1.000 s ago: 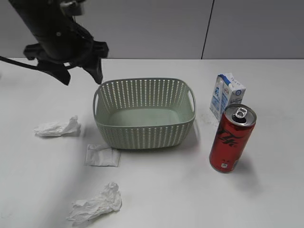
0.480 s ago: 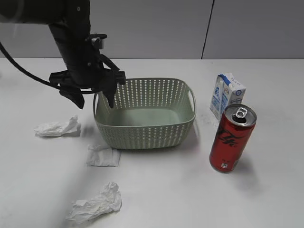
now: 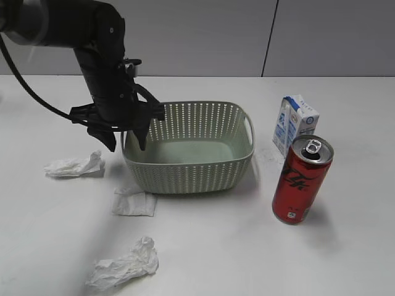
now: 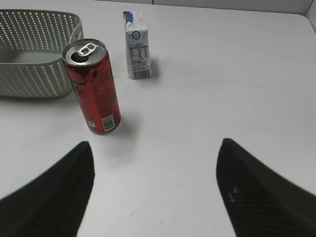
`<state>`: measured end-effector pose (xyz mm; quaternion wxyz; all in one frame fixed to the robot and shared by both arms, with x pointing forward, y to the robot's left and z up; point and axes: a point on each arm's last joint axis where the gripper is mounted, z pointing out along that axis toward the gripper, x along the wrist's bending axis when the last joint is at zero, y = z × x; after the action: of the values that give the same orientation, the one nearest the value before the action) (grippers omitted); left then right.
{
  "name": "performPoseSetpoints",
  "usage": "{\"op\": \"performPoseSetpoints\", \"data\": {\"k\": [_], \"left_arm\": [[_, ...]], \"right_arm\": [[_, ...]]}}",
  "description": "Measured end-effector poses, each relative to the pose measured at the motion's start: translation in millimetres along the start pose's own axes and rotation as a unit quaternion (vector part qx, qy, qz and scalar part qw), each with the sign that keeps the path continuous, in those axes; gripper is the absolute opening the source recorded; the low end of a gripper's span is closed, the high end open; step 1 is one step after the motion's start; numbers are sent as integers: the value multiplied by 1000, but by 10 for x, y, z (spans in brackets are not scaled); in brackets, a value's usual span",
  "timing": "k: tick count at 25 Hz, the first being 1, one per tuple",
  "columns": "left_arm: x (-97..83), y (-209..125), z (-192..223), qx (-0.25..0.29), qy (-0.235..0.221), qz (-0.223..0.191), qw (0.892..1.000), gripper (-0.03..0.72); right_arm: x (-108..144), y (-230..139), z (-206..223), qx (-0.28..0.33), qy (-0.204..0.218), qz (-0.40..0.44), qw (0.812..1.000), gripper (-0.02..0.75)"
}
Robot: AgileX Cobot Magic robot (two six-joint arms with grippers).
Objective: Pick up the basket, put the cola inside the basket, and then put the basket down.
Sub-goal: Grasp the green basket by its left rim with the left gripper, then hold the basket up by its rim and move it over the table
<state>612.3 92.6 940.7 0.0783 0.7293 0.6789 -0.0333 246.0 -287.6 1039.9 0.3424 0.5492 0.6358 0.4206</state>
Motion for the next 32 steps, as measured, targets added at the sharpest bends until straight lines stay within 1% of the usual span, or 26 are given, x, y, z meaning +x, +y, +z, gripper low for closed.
{"op": "performPoseSetpoints", "data": {"k": [3,6,9,11,13,18,20,24,29,31,32], "left_arm": [[3,-1,31,5,1,-5,1000,405],[15,-17,110,22,6,-8,1000,391],[3,-21,130,26,0,-15,1000,379],[-11,-22,130,27,-8,-20,999,346],[-22,-22,130,27,-14,-23,999,285],[-41,-22,121,27,-24,-29,999,50],[-36,-13,82,21,-27,-30,999,13],[20,8,-130,3,-35,-36,999,2],[128,3,-555,-29,-50,-48,997,2],[162,-47,-676,-20,-47,-46,998,2],[177,-87,-719,-6,-42,-37,998,2]], "right_arm": [[0,0,0,0,0,0,1000,585],[0,0,0,0,0,0,1000,586],[0,0,0,0,0,0,1000,585],[0,0,0,0,0,1,1000,585],[0,0,0,0,0,1,1000,585],[0,0,0,0,0,1,1000,585],[0,0,0,0,0,1,1000,585],[0,0,0,0,0,1,1000,585],[0,0,0,0,0,1,1000,585],[0,0,0,0,0,1,1000,585],[0,0,0,0,0,1,1000,585]]}}
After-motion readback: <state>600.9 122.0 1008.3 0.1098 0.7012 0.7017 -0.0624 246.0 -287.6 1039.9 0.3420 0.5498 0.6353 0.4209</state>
